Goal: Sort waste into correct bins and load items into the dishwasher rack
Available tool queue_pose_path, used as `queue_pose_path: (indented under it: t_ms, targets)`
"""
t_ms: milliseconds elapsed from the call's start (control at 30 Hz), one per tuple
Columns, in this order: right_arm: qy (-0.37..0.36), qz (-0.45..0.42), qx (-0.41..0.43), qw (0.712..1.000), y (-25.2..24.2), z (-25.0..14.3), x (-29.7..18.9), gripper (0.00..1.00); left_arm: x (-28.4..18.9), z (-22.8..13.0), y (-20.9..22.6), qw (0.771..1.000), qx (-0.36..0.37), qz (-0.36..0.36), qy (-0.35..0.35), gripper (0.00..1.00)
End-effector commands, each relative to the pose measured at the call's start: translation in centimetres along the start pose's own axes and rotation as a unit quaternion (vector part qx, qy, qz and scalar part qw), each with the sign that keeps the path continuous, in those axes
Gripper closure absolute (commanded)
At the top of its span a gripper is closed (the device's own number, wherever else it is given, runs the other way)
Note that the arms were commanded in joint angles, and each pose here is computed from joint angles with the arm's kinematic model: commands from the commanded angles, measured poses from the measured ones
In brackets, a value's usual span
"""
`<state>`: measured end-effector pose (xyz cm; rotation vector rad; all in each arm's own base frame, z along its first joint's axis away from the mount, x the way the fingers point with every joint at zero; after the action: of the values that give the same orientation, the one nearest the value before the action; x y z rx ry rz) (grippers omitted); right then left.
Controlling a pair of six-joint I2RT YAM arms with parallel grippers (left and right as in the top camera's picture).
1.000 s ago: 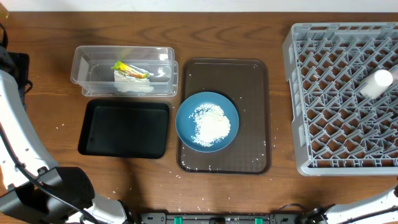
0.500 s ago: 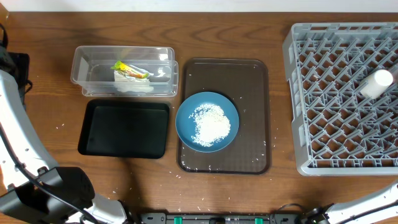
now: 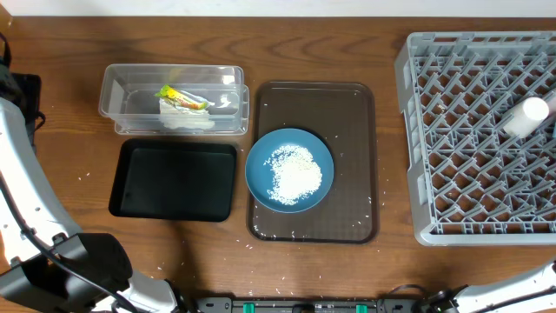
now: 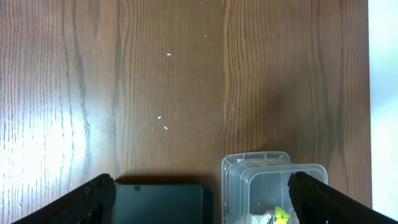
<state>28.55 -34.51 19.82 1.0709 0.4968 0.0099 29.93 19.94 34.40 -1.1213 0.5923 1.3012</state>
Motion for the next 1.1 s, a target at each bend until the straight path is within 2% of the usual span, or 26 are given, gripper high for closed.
queue_pose_path:
  t_ms: [0,167,267,467,533,600,667,767,933,1067]
  targets:
    - [-0.025,-0.061,-0.012,0.998,2.2,0.3,-2.2,0.58,0.3,0.1,0.1,1.000,0.008,0.010,-0.007,0.08]
    - [-0.027,-0.080,-0.008,0.996,4.8,-0.4,-3.7,0.57,0.3,0.1,0.1,1.000,0.008,0.010,-0.007,0.08]
    - [-0.032,-0.083,-0.003,0.996,6.7,-0.8,-4.8,0.53,0.3,0.1,0.1,1.000,0.008,0.010,-0.007,0.08]
    - [-0.065,-0.144,-0.010,0.987,9.6,-1.2,-6.3,0.50,0.3,0.1,0.1,1.000,0.008,0.010,-0.007,0.08]
    - [-0.072,-0.174,-0.020,0.982,10.2,-1.3,-6.0,0.55,0.3,0.1,0.1,1.000,0.008,0.010,-0.007,0.08]
    - [-0.080,-0.221,-0.026,0.972,10.4,-1.2,-5.0,0.75,0.3,0.1,0.1,1.000,0.008,0.010,-0.007,0.08]
    - [-0.086,-0.284,-0.039,0.954,10.3,-1.4,-3.4,0.88,0.3,0.1,0.1,1.000,0.008,0.010,-0.007,0.08]
    - [-0.074,-0.324,-0.065,0.941,10.4,-1.8,-0.3,0.99,0.3,0.1,0.1,1.000,0.008,0.010,-0.007,0.08]
    - [-0.046,-0.362,-0.087,0.927,8.7,-2.5,4.7,0.99,0.3,0.1,0.1,1.000,0.008,0.010,-0.007,0.08]
    - [-0.033,-0.404,-0.081,0.911,6.5,-2.9,6.1,0.99,0.3,0.1,0.1,1.000,0.008,0.010,-0.007,0.08]
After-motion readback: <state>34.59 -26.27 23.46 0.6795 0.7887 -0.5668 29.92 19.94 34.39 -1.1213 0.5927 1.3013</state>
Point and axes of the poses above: each gripper's point midway between its finger pads, its own x axis out along the fingers, its own y axis along the line the jaws close on, z = x × y, the point moved 9 cm from there along -x, back along the fingers, and after that the axes turned 8 degrees about -x, right-handed, at the moved point
